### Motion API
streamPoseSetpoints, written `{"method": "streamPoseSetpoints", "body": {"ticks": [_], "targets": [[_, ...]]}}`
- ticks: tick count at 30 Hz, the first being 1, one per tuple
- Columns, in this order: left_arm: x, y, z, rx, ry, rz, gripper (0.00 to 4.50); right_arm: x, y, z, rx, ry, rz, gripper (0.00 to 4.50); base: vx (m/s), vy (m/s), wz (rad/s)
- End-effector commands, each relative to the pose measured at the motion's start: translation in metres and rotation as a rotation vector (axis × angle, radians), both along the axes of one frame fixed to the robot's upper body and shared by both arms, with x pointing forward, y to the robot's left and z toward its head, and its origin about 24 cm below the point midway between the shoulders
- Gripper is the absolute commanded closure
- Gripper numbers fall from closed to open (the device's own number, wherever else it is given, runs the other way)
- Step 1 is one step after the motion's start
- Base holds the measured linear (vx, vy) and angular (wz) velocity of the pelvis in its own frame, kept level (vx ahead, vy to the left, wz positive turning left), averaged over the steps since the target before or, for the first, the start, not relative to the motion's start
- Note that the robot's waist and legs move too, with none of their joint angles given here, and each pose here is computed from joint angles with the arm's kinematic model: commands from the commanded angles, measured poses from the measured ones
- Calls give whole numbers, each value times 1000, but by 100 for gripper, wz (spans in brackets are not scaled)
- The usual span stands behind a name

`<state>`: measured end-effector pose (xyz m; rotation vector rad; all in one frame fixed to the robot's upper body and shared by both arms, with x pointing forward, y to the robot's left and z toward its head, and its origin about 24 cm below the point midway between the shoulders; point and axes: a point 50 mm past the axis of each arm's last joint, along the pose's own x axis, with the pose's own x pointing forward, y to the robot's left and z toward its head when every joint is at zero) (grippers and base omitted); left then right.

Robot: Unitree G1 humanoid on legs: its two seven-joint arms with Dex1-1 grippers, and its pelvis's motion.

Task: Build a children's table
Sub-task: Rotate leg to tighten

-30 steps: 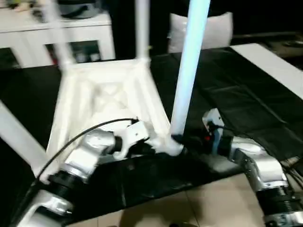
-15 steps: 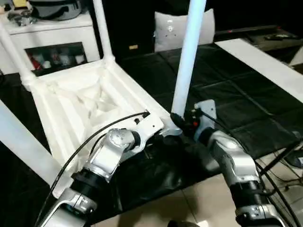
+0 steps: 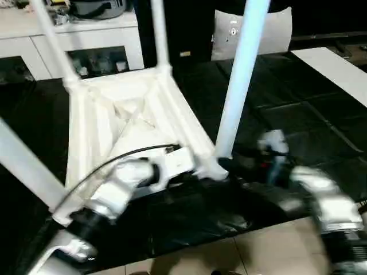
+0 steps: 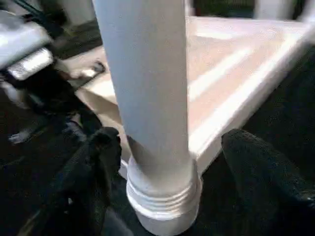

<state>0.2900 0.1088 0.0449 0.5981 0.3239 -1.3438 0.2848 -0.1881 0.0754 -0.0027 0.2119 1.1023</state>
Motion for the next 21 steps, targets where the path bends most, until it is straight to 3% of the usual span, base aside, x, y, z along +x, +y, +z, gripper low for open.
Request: {"method": "streamPoseSetpoints", "body": {"ticks": [1, 3, 4, 8, 18, 21], "targets": [[-11, -5, -3, 26, 31, -163, 450, -1, 4, 6, -5, -7, 92, 90, 0, 0, 0], [-14, -1, -2, 32, 48, -213, 450, -1, 3, 6, -21, -1, 140, 90, 0, 0, 0], [-14, 0, -2, 37, 54, -229, 450, -1, 3, 6, -28, 4, 162, 116, 0, 0, 0], [-15, 7, 1, 89, 67, -349, 450, -7, 11, 1, -91, 66, 346, 143, 0, 0, 0], [-16, 1, 3, 86, 67, -412, 450, -6, 22, 0, -58, 109, 427, 245, 0, 0, 0], [-16, 1, 3, 79, 70, -418, 450, -7, 23, -1, -55, 120, 444, 256, 0, 0, 0]]}}
